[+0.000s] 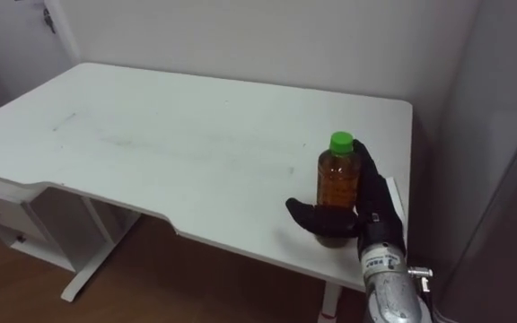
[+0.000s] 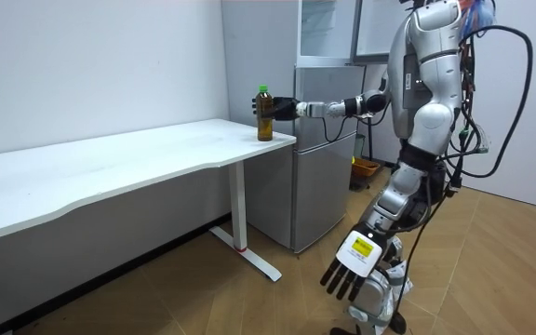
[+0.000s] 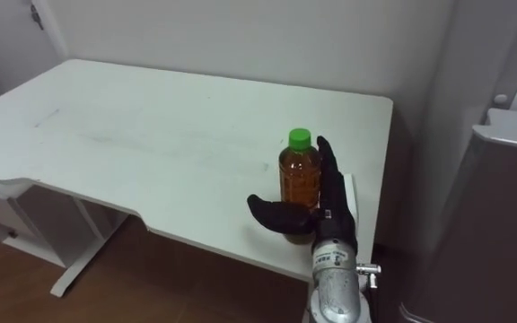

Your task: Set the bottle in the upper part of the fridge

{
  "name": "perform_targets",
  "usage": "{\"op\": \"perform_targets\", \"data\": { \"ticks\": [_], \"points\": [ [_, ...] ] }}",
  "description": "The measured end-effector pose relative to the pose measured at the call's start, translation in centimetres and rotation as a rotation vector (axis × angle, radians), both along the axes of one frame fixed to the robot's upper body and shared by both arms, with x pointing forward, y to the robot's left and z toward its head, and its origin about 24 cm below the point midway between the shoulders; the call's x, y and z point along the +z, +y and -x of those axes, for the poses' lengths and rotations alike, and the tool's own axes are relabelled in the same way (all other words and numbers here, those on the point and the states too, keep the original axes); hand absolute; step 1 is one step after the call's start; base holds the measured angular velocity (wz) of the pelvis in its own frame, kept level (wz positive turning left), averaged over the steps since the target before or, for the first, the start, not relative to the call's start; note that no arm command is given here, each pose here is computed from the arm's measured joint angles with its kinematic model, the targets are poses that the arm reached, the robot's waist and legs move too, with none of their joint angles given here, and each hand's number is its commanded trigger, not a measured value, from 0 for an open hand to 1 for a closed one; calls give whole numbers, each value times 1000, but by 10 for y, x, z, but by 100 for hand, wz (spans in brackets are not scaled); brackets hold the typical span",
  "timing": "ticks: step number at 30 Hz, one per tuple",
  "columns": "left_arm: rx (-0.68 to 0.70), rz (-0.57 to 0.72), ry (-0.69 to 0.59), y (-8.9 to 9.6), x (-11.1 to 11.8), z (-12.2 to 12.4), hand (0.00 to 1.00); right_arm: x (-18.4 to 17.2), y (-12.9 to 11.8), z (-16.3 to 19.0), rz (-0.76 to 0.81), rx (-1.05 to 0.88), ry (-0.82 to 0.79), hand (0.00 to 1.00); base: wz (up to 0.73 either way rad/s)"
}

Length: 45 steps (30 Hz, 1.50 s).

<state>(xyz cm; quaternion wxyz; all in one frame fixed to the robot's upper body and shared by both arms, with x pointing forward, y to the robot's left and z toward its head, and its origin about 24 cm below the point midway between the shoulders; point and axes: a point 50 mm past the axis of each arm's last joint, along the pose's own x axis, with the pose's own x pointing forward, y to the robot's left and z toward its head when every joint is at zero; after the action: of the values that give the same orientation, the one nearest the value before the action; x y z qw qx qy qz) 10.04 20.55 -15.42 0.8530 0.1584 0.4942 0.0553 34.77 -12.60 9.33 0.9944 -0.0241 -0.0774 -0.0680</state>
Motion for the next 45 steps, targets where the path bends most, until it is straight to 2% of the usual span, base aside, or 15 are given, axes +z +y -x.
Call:
{"op": "perform_targets", "data": {
  "ticks": [11,20,21,22,23,34,45],
  "points": [
    [21,-2,6,3,0,3,0,-3,-3,0,7,-19,11,0,0],
    [-5,-9,17,2,-1,4,0,-22,-13,-2,-13,-78,106,0,4],
    [-10,-11,18,2,-1,4,0,-23,-13,-2,-16,-75,113,3,0],
    [-9,-12,21,3,-1,4,0,-26,-15,-2,-20,-77,124,58,0],
    [-9,-13,24,3,-1,4,0,-28,-15,-2,-27,-77,135,100,0],
    [-9,-16,29,2,-1,6,0,-34,-34,-5,-3,-130,164,100,0],
    [-6,-16,44,2,-3,12,0,-35,-43,-5,-102,-169,186,100,0]
  ]
}}
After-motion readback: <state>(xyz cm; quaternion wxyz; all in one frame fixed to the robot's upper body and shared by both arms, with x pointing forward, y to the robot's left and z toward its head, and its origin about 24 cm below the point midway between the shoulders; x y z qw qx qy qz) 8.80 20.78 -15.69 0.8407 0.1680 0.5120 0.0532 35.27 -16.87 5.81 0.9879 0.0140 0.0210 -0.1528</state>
